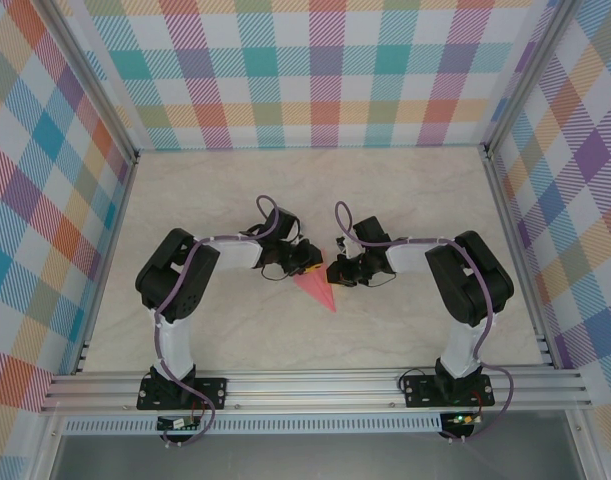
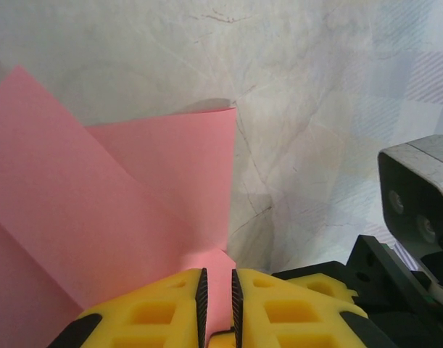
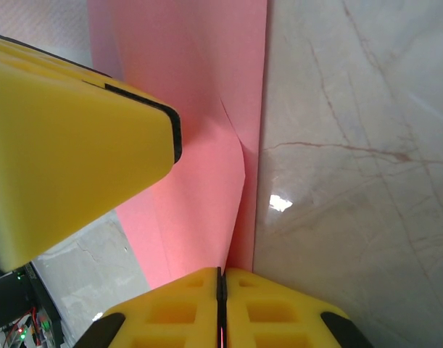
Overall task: Fold a paper plane with a square sheet of paper (fold left side to right side)
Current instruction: Fourth fold the wing at the center of the table.
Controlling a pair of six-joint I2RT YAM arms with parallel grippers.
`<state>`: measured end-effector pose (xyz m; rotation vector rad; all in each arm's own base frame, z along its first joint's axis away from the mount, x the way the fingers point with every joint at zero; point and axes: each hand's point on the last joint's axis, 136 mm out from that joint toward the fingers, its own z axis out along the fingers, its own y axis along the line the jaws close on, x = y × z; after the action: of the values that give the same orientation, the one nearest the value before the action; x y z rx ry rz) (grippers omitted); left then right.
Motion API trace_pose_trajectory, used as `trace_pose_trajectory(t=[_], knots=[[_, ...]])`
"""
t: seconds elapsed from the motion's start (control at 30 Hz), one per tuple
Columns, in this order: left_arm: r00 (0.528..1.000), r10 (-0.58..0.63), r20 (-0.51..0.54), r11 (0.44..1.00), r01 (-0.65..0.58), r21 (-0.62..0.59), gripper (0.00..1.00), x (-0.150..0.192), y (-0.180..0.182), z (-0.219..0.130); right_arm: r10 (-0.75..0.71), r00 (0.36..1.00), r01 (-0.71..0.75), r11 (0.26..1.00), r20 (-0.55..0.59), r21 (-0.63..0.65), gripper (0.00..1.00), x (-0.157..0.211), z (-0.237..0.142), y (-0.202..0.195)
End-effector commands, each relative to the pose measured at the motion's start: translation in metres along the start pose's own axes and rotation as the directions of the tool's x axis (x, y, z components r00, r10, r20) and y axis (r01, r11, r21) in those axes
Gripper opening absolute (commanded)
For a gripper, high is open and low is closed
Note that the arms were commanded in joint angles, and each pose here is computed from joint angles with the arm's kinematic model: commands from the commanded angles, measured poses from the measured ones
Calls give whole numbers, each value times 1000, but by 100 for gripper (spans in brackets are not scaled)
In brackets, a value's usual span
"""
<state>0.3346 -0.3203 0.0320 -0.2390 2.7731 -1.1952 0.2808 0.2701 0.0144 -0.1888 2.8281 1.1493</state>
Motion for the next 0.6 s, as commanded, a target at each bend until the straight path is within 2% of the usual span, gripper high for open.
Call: trace_pose_trajectory(t=[0.0,0.27,0.37,0.43,0.57], knots=[[999,-17,-29,997,15,-75,18,11,27,7,21,999,-18,997,-34,81,10,11,0,-17],[999,-41,-34,991,36,-127,18,21,49,9,-10,1000,10,999,-8,45,14,1,-9,1],[999,-37,-35,990,32,-140,17,21,53,9,-32,999,31,999,24,35,20,-6,-21,14],[999,-36,-36,988,30,-149,17,22,54,8,-54,997,50,997,53,61,24,-11,-33,19],[999,-33,-34,988,27,-150,17,22,54,7,-97,993,88,988,65,124,25,-7,-54,23]])
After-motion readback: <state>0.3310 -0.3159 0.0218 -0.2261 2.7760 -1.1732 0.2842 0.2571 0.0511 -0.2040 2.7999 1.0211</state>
